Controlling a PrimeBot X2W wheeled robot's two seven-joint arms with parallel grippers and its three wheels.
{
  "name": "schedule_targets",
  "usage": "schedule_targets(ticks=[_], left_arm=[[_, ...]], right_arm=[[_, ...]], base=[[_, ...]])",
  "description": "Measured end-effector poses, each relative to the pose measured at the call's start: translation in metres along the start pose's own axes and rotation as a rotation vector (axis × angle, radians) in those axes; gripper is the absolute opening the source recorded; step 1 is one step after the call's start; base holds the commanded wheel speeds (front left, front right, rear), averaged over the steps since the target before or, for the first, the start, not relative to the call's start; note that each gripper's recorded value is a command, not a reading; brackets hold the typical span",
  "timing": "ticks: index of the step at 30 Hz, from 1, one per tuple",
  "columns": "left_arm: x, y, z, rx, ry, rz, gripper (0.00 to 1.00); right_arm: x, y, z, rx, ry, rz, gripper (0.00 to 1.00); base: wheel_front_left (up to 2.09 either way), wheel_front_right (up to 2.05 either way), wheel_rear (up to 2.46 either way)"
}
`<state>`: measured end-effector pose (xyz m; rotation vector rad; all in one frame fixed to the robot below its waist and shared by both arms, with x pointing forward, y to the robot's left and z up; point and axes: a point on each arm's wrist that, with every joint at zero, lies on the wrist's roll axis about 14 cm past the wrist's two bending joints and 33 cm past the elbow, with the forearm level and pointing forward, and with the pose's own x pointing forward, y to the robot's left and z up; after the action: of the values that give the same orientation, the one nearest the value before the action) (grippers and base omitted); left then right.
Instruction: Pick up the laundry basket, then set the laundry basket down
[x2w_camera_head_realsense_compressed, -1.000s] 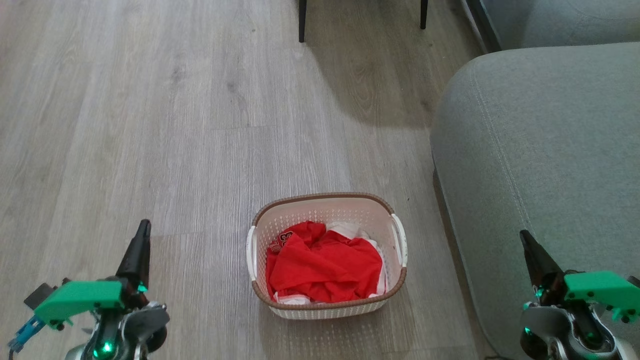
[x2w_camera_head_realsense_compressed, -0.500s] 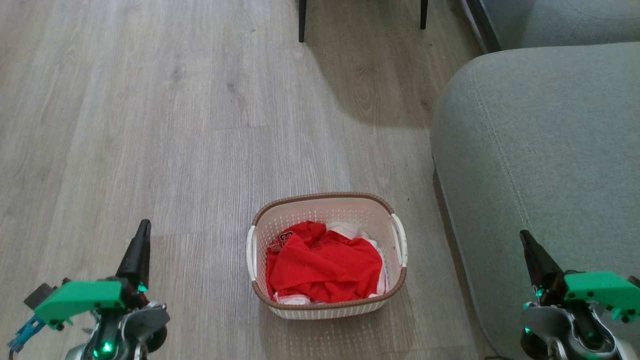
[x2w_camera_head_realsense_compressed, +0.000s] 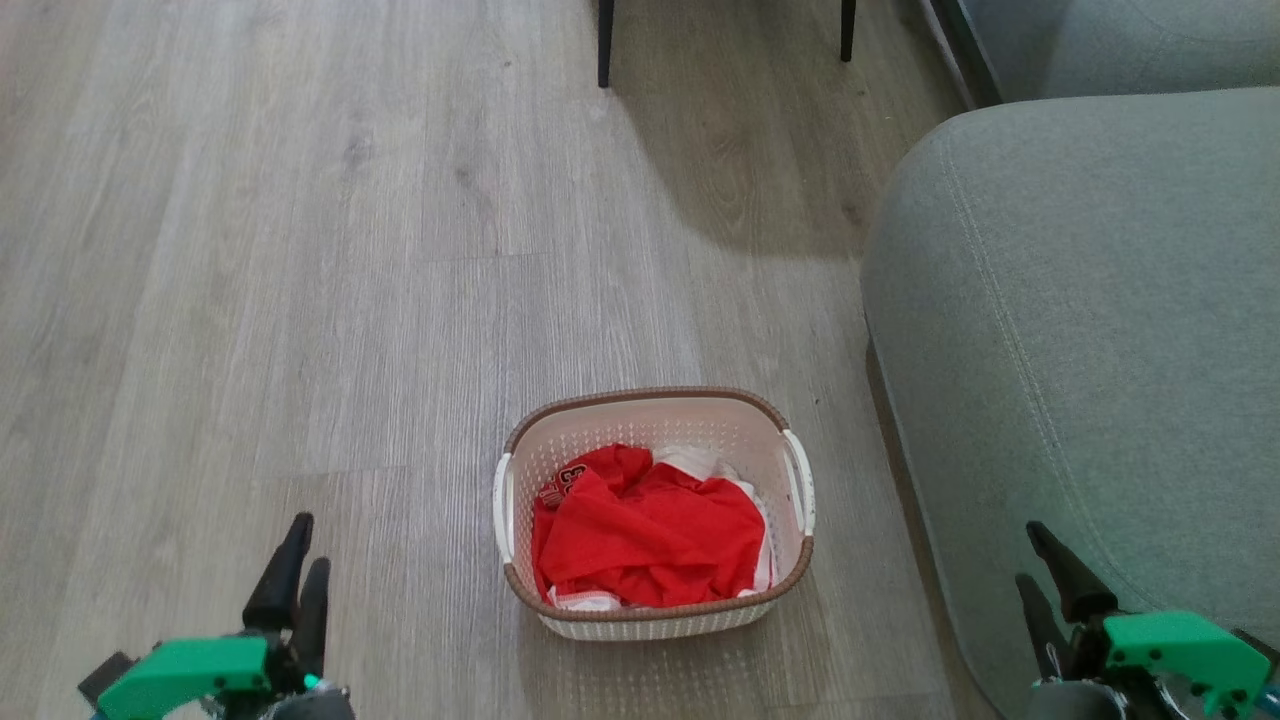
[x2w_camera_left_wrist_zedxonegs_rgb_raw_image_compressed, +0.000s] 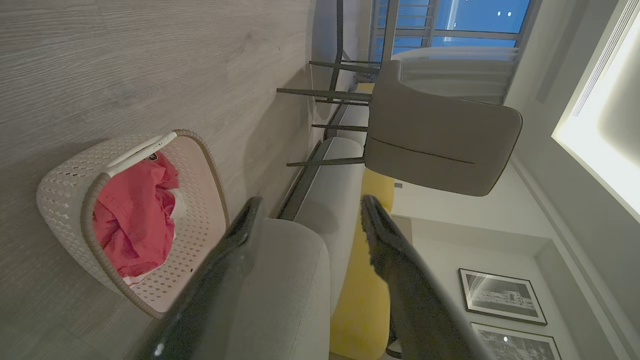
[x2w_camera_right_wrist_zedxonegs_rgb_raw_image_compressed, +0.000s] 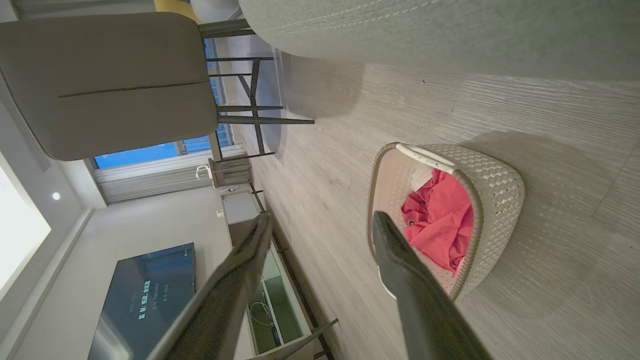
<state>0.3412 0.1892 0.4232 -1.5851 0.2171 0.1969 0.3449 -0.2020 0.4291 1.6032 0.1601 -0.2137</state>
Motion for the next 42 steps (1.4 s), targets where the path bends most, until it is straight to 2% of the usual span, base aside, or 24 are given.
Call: schedule_targets(ticks=[10, 18, 42], left_arm=[[0.002, -0.014, -0.006, 0.059, 0.001, -0.039, 1.0], [0.002, -0.024, -0.009, 0.136, -0.003, -0.06, 1.0], [0.0, -0.045, -0.022, 0.546, -0.022, -0.1, 1.0]], right_arm=[[0.001, 0.008, -0.005, -0.056, 0.0, 0.022, 1.0], [0.002, 0.019, -0.01, -0.154, 0.005, 0.055, 1.0], [0.003, 0.049, -0.029, -0.529, 0.016, 0.159, 1.0]], base=[[0.0, 0.0, 0.0], [0.0, 0.0, 0.0], [0.0, 0.0, 0.0]])
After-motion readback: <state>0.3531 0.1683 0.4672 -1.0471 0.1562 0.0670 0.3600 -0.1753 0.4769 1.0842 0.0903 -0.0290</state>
